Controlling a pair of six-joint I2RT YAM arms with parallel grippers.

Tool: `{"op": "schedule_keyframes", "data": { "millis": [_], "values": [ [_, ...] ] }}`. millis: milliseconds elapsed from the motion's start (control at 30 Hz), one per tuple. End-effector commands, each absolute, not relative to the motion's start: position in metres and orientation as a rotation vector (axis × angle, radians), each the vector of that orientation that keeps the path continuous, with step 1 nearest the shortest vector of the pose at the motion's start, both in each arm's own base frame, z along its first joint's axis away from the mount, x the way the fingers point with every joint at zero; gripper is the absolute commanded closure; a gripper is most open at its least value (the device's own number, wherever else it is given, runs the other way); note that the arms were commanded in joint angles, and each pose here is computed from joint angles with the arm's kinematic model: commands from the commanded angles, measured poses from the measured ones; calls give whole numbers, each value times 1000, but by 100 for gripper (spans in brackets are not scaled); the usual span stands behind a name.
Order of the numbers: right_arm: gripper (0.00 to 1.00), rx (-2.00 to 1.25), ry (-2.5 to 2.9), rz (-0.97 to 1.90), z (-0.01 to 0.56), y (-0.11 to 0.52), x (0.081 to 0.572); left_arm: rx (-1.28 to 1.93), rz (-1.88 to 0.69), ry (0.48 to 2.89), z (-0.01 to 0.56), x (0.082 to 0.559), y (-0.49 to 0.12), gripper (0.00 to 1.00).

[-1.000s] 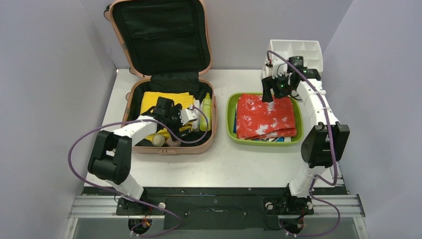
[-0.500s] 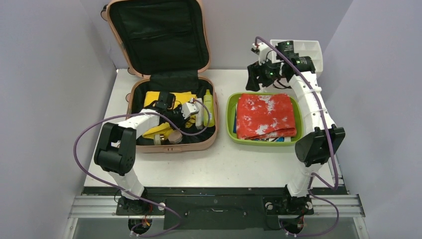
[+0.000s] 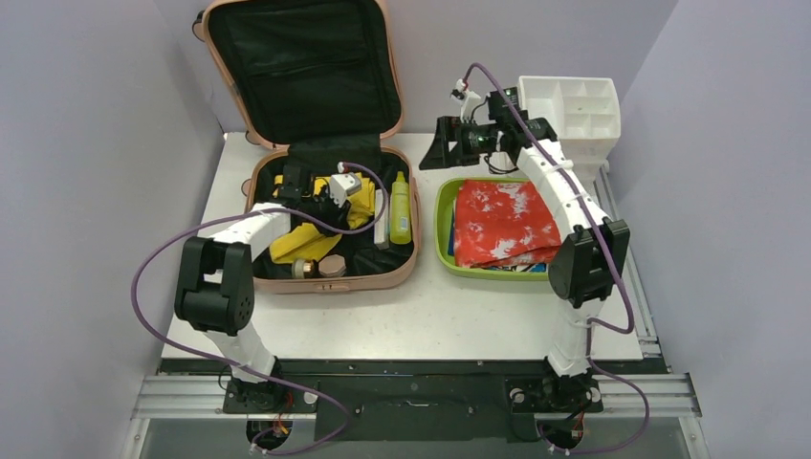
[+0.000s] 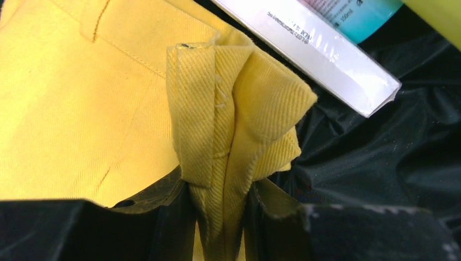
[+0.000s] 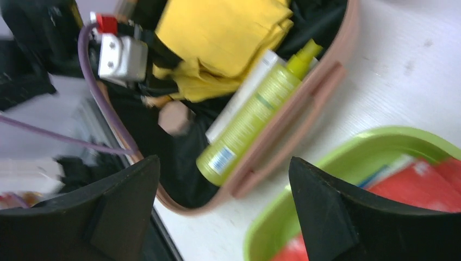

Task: Open, take out, and arrange the luggage
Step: Pick up the clothes from the luggage.

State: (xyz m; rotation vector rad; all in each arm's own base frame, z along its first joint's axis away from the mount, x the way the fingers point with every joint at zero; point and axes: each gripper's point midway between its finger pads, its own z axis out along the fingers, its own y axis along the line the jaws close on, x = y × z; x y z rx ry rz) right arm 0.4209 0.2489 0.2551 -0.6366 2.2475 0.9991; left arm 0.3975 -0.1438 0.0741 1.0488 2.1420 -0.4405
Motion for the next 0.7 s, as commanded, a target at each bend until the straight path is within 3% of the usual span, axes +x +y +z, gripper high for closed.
{"op": "schedule_keyframes", "data": {
  "millis": [0, 133, 300, 667],
  "values": [
    [17, -269, 2131, 1435, 292, 300, 448, 870, -402, 1961, 144, 437, -132, 93],
    [16, -13, 2047, 1720, 300, 331, 456, 805, -409, 1903, 153, 436, -127, 99],
    [17, 231, 2085, 1931, 270, 370, 448, 744, -399, 1861, 164, 430, -119, 100],
    [21, 463, 2323, 2024, 205, 440, 402, 697, -366, 1678, 203, 407, -106, 100]
  ]
}}
